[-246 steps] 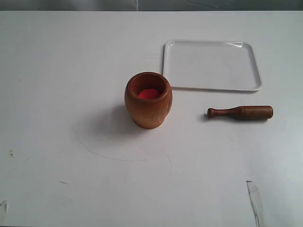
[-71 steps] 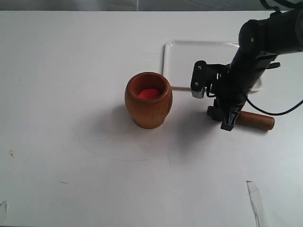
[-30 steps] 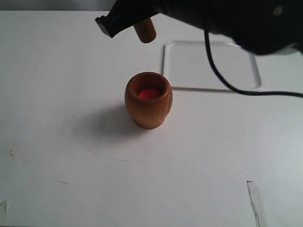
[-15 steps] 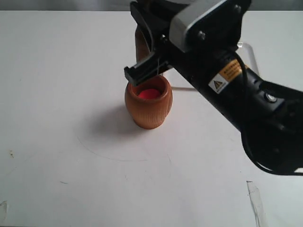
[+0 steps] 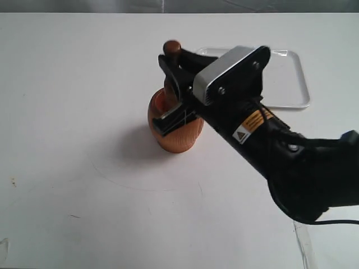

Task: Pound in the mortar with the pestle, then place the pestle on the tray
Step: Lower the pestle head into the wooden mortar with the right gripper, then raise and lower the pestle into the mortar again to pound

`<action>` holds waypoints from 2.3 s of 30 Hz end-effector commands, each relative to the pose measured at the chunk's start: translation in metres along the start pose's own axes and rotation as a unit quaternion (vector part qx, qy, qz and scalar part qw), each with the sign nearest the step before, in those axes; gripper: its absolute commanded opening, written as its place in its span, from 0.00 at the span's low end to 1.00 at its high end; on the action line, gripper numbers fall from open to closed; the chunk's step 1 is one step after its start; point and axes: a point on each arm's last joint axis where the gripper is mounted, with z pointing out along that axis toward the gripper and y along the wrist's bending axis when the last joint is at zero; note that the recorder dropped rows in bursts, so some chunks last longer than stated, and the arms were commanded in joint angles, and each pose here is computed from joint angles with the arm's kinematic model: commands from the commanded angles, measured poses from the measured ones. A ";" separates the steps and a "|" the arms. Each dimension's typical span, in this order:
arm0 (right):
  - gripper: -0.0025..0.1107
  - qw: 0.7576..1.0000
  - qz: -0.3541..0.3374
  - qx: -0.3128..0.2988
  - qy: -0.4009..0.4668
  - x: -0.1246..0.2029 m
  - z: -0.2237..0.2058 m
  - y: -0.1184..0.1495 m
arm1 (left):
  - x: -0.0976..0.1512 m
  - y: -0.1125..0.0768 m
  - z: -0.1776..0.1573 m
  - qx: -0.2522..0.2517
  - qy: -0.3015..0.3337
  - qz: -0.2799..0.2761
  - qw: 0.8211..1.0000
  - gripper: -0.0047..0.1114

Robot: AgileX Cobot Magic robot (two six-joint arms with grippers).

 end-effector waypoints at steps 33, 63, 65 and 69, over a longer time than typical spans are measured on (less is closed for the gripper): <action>0.02 0.999 0.002 0.030 0.010 0.013 0.038 -0.001 | 0.000 -0.001 0.000 0.004 -0.004 -0.006 1.000 0.04; 0.02 0.997 -0.016 0.012 0.080 0.032 0.037 0.003 | 0.000 -0.001 0.000 0.004 -0.004 -0.006 1.000 0.04; 0.02 0.998 -0.015 0.016 0.052 0.021 0.037 0.002 | 0.000 -0.001 0.000 0.004 -0.004 -0.006 1.000 0.04; 0.02 0.999 -0.013 0.025 -0.022 -0.018 0.033 -0.003 | 0.000 -0.001 0.000 0.004 -0.004 -0.006 1.000 0.04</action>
